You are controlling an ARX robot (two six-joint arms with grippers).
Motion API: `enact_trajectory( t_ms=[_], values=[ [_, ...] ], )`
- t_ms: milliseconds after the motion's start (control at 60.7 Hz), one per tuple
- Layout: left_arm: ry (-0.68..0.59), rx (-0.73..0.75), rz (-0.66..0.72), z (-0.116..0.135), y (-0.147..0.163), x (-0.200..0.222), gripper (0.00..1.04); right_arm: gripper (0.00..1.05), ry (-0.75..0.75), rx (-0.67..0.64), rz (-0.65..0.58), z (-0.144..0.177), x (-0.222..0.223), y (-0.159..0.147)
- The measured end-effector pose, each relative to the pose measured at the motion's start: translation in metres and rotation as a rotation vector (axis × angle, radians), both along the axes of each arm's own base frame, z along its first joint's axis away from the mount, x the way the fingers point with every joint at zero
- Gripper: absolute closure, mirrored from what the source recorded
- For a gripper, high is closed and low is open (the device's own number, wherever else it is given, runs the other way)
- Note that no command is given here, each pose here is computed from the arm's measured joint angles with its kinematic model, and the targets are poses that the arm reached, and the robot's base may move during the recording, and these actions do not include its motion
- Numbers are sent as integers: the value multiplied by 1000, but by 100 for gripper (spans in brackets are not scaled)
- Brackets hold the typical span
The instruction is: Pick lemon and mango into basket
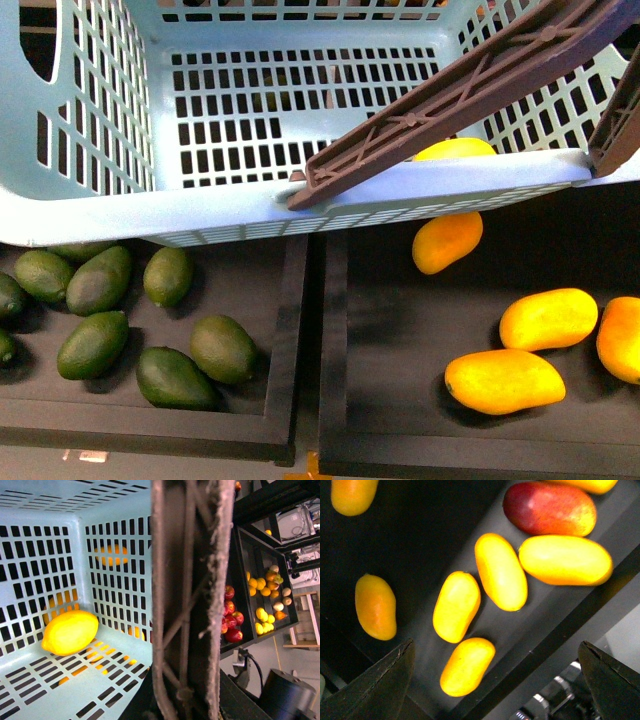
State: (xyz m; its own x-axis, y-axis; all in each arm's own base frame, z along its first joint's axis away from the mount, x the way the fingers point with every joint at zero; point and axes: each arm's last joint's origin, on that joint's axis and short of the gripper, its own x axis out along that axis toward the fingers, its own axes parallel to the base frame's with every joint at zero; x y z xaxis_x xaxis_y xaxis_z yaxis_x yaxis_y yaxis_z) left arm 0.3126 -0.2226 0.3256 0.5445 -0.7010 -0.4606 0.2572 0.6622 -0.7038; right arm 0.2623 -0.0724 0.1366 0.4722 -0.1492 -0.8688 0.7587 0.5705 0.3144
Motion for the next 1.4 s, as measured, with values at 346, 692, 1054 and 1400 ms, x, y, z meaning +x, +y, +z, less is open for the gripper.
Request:
enact_trajectory(
  t_ms=[346,692,1054,1400],
  values=[
    [4,-6,-10,0,-1,-1,99,9,175,69,-110,-77,29,-9],
    [3,-4,-8,0,-1,0,99,9,256,67,-123,-112,40,-19],
    [2,-2,-6,0,0,0,99,9,275,67,-136,-133,56,-31],
    [3,-4,-9,0,-1,0,99,9,271,69,-116,-147,78,-31]
  ],
)
